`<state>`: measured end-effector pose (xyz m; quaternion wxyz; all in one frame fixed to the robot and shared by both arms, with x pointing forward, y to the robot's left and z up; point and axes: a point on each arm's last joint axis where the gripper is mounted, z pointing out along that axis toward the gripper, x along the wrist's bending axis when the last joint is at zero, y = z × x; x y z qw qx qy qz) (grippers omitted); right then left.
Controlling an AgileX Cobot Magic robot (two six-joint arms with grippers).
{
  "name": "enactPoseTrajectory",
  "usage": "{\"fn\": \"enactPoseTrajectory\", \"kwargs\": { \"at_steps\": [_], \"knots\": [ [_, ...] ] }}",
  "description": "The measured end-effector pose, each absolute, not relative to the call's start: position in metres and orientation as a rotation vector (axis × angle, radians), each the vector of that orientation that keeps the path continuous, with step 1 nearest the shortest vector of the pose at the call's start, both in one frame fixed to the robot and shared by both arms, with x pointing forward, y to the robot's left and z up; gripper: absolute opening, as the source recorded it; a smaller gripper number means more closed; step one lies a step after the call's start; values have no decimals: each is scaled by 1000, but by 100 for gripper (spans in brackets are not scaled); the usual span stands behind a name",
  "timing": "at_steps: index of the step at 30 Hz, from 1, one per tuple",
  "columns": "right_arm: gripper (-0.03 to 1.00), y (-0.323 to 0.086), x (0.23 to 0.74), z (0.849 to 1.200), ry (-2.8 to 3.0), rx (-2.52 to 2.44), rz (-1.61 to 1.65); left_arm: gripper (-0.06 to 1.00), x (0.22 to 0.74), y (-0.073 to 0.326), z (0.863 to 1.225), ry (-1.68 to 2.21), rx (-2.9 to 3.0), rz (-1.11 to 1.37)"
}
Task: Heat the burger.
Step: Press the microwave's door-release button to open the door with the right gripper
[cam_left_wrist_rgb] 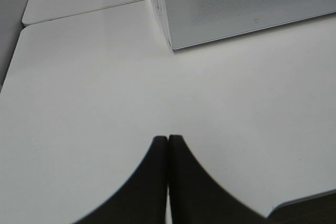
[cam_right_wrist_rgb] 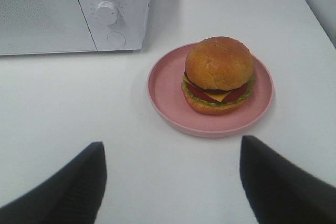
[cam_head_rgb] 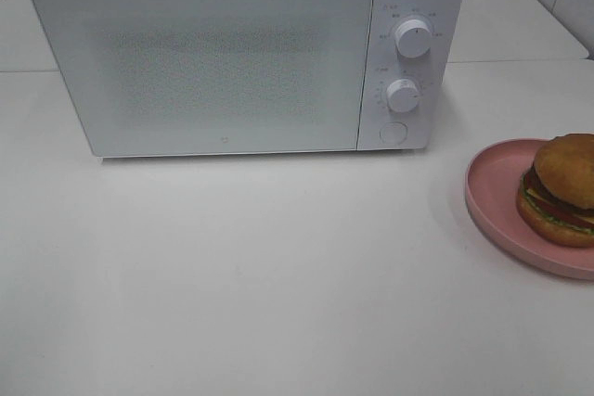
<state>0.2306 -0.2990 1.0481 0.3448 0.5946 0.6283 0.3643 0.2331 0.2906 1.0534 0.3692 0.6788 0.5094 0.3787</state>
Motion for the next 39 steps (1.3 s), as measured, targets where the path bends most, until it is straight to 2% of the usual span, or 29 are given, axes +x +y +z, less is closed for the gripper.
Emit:
{"fn": "enactPoseTrajectory", "kwargs": {
  "at_steps": [39],
  "knots": [
    [67,-298,237,1054,1638,1550,948,0,233,291,1053,1307,1742,972]
  ]
}}
